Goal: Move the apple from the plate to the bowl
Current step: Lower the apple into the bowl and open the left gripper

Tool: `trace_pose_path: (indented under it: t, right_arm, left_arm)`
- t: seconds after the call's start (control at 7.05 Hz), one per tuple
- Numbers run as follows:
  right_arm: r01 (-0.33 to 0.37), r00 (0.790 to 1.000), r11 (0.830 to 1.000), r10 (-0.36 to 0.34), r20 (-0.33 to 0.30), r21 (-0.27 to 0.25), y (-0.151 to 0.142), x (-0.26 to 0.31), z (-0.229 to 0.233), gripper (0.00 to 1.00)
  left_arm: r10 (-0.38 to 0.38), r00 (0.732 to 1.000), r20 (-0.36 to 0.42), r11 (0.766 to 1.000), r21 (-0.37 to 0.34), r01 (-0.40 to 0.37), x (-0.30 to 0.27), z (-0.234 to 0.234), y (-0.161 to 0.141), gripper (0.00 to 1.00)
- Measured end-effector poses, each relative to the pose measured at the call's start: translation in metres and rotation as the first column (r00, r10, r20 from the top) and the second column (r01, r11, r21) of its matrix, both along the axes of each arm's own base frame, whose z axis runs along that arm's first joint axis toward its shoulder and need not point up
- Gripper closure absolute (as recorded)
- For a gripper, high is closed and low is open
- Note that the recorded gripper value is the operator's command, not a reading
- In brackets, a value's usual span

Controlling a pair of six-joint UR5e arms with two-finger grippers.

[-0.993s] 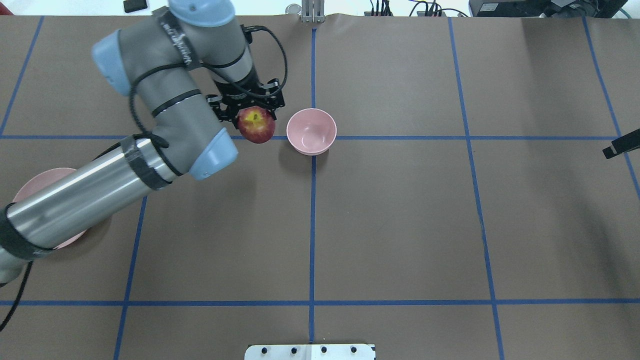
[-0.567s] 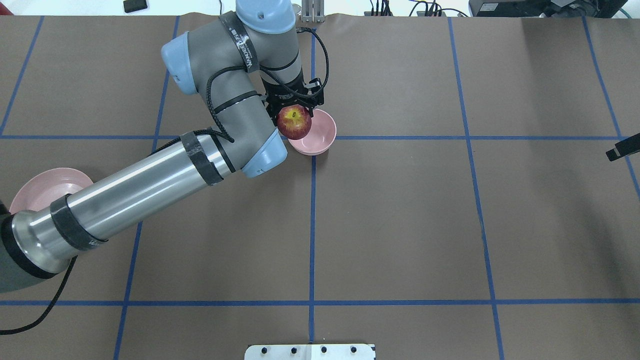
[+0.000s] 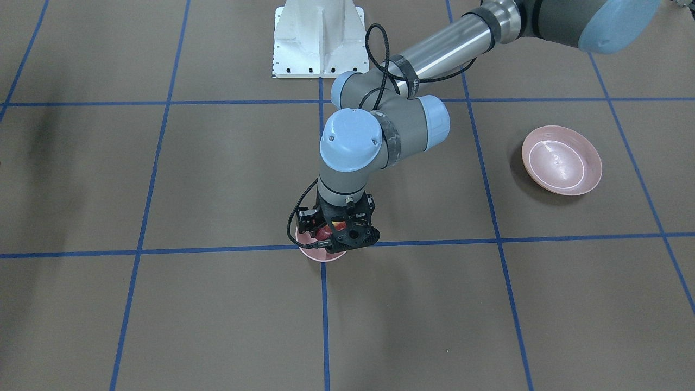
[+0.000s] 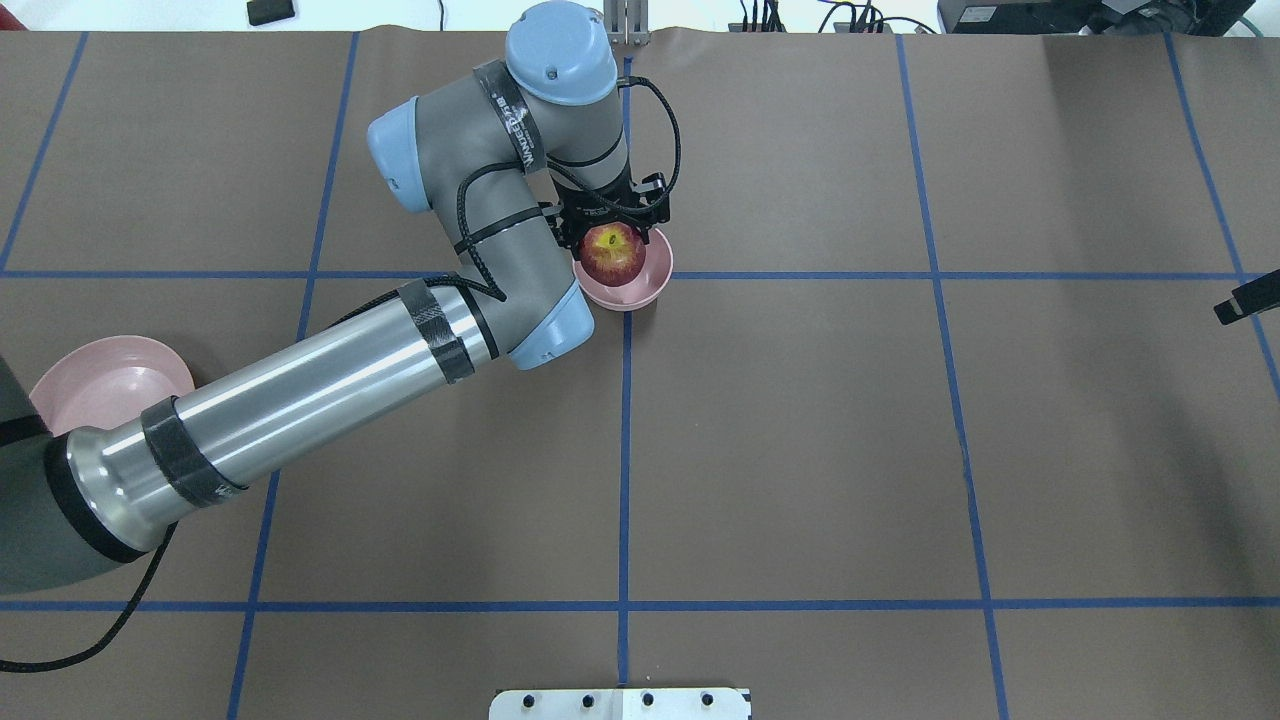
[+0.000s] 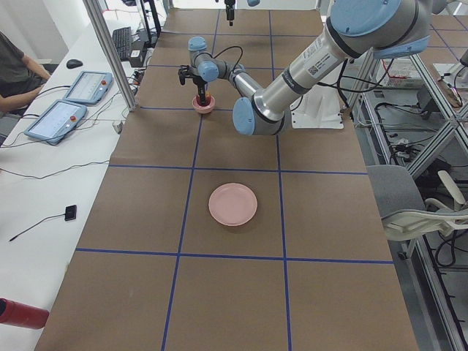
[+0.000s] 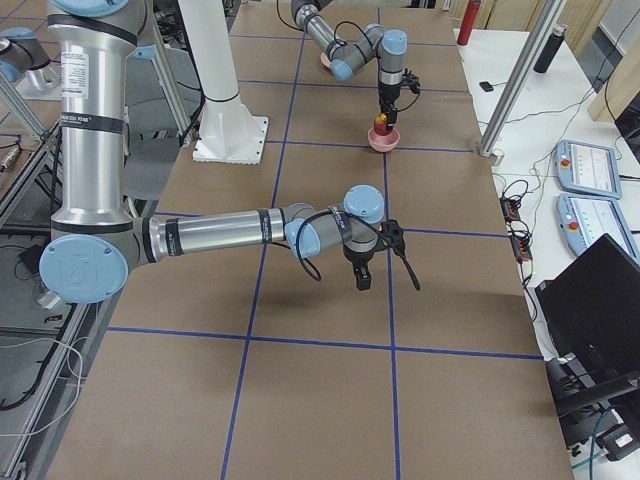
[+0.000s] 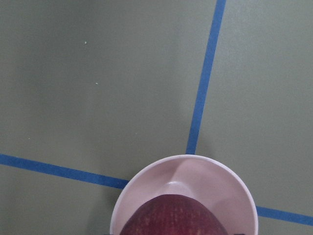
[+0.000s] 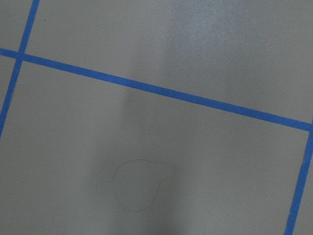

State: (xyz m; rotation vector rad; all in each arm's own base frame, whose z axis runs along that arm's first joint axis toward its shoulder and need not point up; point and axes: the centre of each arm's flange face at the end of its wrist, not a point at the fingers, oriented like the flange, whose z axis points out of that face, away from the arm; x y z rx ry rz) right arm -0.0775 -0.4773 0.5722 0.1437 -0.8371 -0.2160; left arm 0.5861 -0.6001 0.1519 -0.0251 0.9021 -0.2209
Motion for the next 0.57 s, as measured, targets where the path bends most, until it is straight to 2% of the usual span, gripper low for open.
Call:
trace_pose_path:
  t: [0.14,0.28,0.57]
  right_arm:
    - [0.001,1.000,1.000,-0.001,-0.001,-0.002,0.000,0.000,0.001,0.01]
    - [0.001,1.000,1.000,-0.001,-0.001,-0.002,0.001,0.000,0.001,0.01]
    - [0.000,1.000,1.000,0.000,-0.003,-0.004,0.001,0.000,0.002,0.01]
  left_arm:
    - [0.000,1.000,-0.005,1.000,0.005,0.000,0.003,0.002,-0.001,0.18]
    - [0.002,1.000,-0.007,1.000,0.008,-0.002,0.005,0.001,0.000,0.03]
    - [-0.006,1.000,0.006,1.000,0.030,0.005,0.016,0.001,0.008,0.03]
